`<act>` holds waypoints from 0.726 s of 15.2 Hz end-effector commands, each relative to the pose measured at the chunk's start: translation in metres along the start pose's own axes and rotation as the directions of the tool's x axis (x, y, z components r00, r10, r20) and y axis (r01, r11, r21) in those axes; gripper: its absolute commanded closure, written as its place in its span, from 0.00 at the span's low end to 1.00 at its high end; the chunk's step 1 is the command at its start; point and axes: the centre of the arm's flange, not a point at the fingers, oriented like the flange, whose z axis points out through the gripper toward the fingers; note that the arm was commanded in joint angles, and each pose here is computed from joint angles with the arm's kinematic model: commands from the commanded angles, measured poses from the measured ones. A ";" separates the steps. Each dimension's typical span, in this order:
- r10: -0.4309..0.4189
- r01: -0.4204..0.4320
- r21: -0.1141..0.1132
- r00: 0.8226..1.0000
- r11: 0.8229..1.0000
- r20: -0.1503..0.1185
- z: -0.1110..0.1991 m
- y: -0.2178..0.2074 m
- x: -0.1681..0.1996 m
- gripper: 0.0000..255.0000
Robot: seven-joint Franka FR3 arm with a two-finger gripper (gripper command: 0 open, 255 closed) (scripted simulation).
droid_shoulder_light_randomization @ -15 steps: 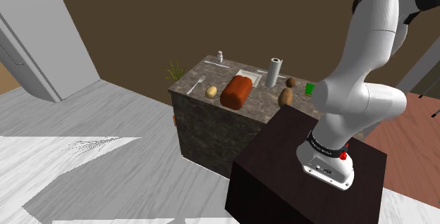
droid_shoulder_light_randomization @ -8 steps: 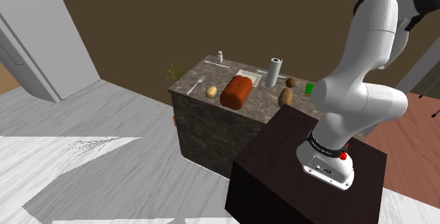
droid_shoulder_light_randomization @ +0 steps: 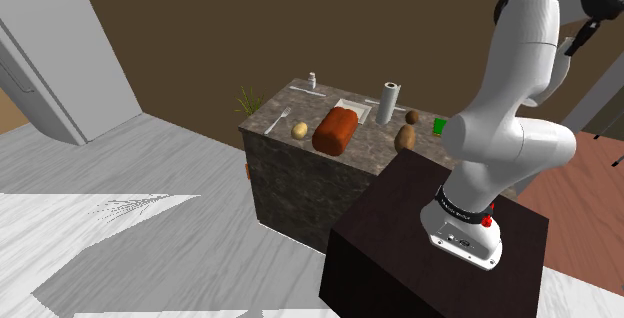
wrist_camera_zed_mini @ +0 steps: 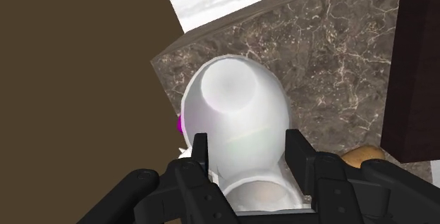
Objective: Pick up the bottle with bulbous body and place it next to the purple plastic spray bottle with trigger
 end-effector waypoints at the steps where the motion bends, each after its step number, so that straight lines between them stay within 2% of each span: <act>1: 0.000 0.000 -0.001 1.000 1.000 0.000 0.011 0.001 -0.002 1.00; 11: 0.000 0.000 -0.001 1.000 1.000 0.000 0.064 0.001 -0.006 1.00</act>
